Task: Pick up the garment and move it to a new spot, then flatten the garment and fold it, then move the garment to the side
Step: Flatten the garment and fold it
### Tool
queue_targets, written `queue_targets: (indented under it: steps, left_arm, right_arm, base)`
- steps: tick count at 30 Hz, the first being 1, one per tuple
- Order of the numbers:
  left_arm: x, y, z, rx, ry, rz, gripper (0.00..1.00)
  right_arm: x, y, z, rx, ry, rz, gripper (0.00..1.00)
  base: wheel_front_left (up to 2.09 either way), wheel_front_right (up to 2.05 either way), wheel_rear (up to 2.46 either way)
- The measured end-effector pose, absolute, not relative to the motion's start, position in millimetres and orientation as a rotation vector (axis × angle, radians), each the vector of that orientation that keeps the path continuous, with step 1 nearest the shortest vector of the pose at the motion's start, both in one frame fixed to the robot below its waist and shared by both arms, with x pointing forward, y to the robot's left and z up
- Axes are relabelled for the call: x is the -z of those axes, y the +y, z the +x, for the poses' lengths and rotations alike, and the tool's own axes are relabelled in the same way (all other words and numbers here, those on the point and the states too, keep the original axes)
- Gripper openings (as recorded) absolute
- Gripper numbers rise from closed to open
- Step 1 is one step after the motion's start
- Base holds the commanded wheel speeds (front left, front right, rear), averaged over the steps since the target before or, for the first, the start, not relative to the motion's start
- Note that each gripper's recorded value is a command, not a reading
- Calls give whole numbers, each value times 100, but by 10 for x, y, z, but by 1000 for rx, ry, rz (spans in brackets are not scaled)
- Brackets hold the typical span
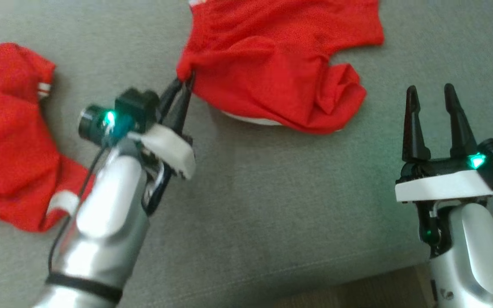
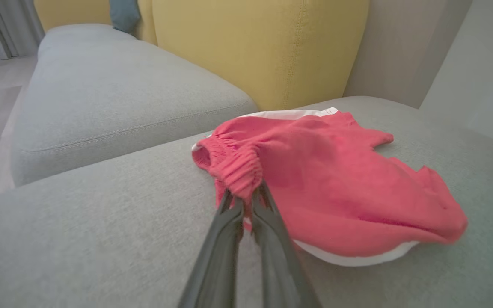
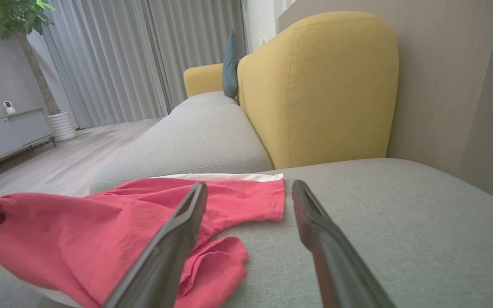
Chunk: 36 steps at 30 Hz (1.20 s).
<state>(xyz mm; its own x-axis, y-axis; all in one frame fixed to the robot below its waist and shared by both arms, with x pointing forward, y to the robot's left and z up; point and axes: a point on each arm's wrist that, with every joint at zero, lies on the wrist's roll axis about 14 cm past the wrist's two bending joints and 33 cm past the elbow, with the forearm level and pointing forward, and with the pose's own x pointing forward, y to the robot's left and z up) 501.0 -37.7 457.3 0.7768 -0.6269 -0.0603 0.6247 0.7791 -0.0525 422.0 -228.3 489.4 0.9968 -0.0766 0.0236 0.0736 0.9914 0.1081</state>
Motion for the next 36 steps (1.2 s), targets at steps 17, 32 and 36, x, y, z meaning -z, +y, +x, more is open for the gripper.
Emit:
queue_targets:
  steps: [17, 32, 36]
  left_arm:
    - [-4667, 281, 3917, 484, 67, -68, 0]
    - [-4867, 503, 3989, 364, 7, -93, 100]
    - [-4918, 584, 3973, 338, -9, -109, 100]
  right_arm:
    - [-4954, -1798, 4115, -58, 18, 111, 100]
    - [-4818, -1519, 4087, -136, 72, 114, 100]
    - [-4619, -1380, 4061, -179, 156, 85, 100]
  base:
    - [0, 0, 0]
    - [0, 0, 0]
    - [0, 0, 0]
